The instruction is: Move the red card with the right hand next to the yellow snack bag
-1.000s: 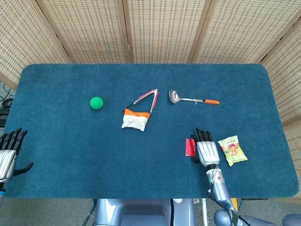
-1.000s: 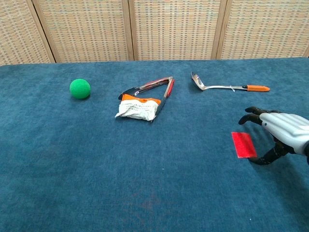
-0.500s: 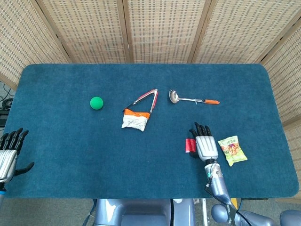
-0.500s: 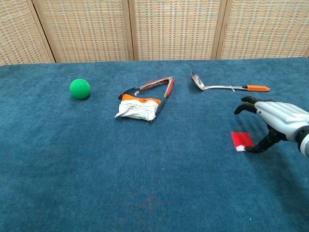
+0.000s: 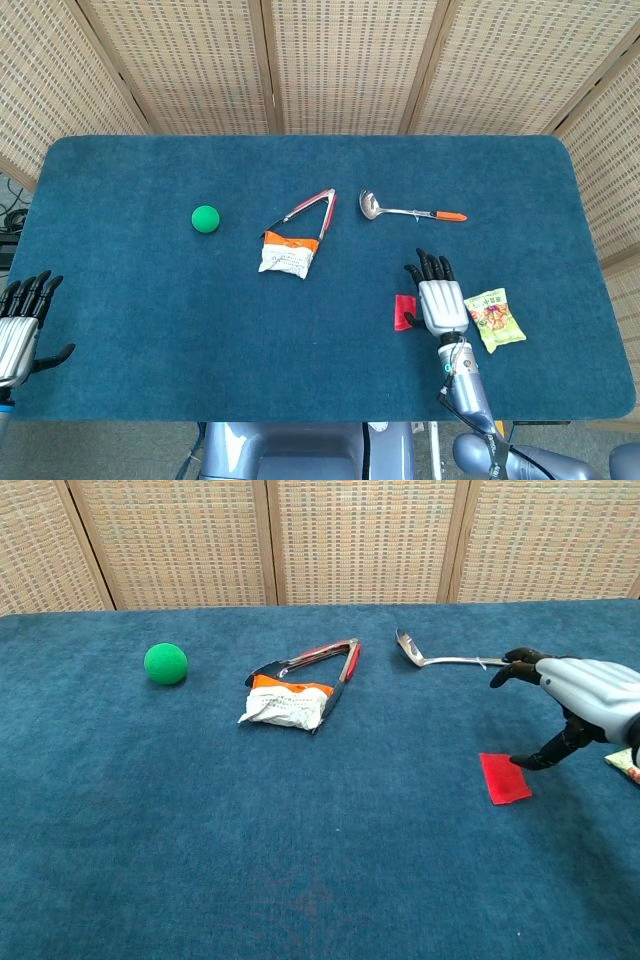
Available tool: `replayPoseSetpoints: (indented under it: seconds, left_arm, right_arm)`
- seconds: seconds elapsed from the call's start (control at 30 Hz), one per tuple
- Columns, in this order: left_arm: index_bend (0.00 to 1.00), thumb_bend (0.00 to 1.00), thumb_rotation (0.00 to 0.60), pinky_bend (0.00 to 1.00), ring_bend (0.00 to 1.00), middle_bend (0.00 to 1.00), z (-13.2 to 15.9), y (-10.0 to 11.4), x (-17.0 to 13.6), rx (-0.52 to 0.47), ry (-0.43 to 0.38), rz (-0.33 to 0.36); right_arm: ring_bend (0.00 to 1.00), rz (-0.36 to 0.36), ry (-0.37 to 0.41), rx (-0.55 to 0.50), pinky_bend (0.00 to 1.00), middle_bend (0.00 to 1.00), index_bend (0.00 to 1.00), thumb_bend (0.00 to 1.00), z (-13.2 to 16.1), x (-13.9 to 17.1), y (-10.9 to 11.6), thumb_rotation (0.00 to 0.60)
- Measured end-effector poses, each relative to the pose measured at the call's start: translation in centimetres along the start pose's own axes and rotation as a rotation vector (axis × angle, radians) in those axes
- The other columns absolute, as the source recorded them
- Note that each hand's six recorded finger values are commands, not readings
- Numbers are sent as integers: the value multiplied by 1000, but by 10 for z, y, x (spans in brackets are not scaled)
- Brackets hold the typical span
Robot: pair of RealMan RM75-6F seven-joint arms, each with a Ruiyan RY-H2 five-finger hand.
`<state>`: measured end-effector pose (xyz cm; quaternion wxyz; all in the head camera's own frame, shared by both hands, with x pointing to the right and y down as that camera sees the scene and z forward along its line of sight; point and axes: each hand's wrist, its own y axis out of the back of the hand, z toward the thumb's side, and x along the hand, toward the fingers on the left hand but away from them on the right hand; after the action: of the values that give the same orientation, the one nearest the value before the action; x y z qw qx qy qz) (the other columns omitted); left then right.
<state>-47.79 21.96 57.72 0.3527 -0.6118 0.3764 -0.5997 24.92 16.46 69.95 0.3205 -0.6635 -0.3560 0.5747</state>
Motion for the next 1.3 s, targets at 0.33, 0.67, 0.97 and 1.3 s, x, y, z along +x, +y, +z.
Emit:
replayPoseSetpoints:
  seconds: [0.33,0.67,0.97,1.3]
  left_arm:
    - [0,218,600,0,0,0,4,0,-2,-2,-15,1]
    - [0,218,600,0,0,0,4,0,-2,-6,-18,1]
    - [0,218,600,0,0,0,5,-2,-1,-2,-20,-6]
    - [0,218,600,0,0,0,6,-4,-1,-1,-22,-11]
  right_arm:
    - [0,-17,-13,10,0,67,395,260,-10,23,-5,600]
    - [0,-28,-15,10,0,128,452,260,-12,27,-16,600]
    - [0,-28,-17,5,0,127,452,260,-16,26,-26,600]
    - [0,-23,-25,-10,0,127,452,260,-22,27,-37,600]
